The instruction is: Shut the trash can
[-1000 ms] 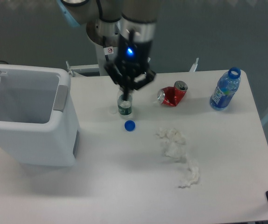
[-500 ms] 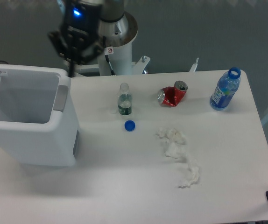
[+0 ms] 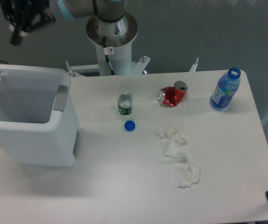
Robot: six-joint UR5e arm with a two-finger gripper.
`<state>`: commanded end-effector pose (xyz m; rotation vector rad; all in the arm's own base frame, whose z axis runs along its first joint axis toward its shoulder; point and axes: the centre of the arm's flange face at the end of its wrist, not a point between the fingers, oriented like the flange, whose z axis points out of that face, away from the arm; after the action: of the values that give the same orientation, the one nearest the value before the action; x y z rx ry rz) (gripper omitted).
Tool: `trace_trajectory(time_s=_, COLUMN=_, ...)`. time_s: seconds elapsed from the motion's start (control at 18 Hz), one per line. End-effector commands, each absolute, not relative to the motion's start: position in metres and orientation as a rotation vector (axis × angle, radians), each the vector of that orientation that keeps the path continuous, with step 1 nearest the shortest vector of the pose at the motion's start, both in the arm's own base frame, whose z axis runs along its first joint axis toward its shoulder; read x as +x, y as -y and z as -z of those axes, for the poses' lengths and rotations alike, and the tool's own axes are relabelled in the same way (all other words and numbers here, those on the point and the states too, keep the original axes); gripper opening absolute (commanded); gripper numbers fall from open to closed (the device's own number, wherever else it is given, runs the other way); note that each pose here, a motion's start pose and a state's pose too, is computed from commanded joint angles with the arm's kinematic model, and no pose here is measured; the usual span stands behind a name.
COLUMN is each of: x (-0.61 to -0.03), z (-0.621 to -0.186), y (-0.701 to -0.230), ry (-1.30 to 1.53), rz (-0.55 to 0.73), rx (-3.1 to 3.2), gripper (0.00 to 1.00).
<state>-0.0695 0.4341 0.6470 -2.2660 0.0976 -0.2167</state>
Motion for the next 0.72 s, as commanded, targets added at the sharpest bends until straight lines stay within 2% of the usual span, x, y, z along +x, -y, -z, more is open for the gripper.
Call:
trace_trajectory(time_s=0.39, x=-0.024, z=-0.67, y=-0.448, ry=-0.276, rz=0.221, rx=-2.206, gripper=0.0)
trace_trajectory(time_s=0.72, x=-0.004, z=-0.667, y=-0.499, ry=-0.391, rz=0.268, rx=-2.211, gripper=0.0)
